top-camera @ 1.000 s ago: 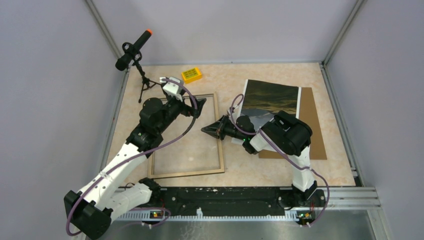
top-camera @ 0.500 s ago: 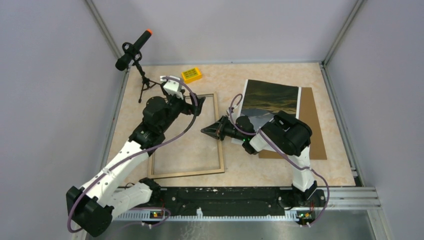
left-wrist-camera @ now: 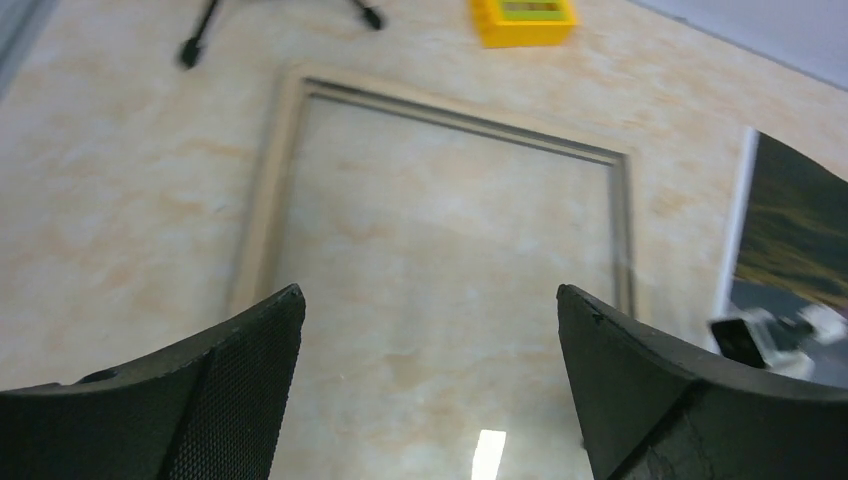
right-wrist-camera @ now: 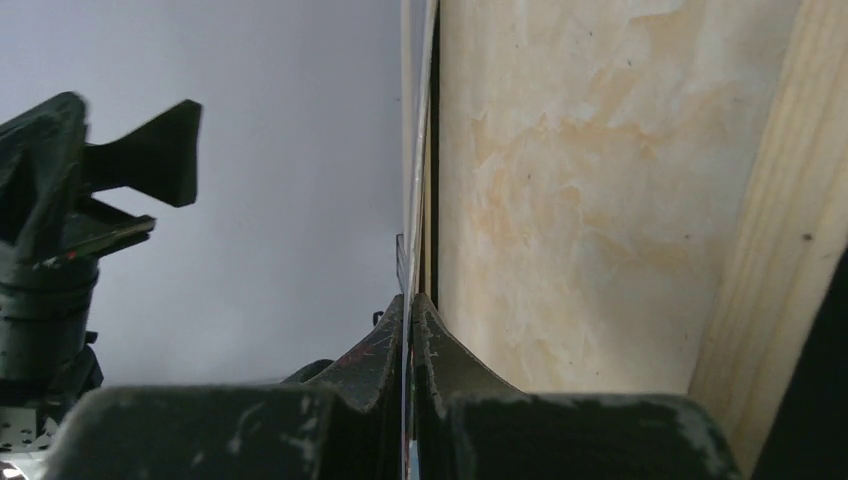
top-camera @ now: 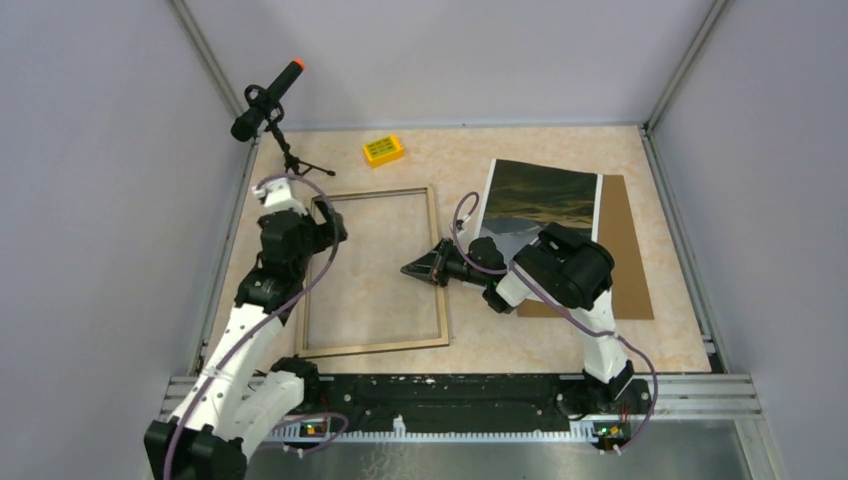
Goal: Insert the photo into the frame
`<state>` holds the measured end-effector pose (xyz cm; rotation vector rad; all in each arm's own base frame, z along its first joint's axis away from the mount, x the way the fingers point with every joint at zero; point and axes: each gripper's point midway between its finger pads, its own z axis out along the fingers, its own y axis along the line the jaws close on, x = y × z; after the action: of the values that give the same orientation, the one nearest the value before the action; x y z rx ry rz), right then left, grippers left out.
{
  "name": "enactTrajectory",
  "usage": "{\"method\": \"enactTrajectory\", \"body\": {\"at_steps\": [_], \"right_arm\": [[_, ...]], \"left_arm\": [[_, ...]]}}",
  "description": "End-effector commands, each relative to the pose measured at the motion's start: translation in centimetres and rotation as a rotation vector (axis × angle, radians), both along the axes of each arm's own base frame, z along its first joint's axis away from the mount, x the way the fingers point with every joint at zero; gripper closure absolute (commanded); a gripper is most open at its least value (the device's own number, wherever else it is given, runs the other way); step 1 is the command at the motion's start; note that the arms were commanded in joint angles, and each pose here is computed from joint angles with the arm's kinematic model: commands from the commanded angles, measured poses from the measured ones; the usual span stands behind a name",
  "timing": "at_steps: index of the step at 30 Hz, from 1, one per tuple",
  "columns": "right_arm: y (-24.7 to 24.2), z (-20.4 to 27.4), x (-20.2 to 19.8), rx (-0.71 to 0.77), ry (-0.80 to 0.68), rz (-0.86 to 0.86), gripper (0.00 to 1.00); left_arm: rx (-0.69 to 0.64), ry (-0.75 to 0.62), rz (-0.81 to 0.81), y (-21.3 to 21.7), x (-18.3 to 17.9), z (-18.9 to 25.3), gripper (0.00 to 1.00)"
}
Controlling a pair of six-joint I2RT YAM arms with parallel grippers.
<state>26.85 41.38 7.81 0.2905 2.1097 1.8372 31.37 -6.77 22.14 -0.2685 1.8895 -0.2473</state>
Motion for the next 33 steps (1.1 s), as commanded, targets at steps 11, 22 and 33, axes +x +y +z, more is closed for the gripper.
{"method": "enactTrajectory", "body": {"at_steps": [11,22,33], "right_arm": [[0.3,0.3,-0.5,0.001,-0.132,0.028,1.00],[0.5,0.4,-0.8,0.026,-0.131,0.049,1.00],[-1.5,0.4,-0.1,0.014,-0.144,0.032,1.00]], "left_arm": [[-0.213,0.206,0.546,12.5,-2.2,-10.1,0.02],[-0.381,0.281,0.458,10.5,-2.2,-15.8,0.02],[-0.655,0.342,0.298,5.3,-3.5,-16.6,0.02]]}}
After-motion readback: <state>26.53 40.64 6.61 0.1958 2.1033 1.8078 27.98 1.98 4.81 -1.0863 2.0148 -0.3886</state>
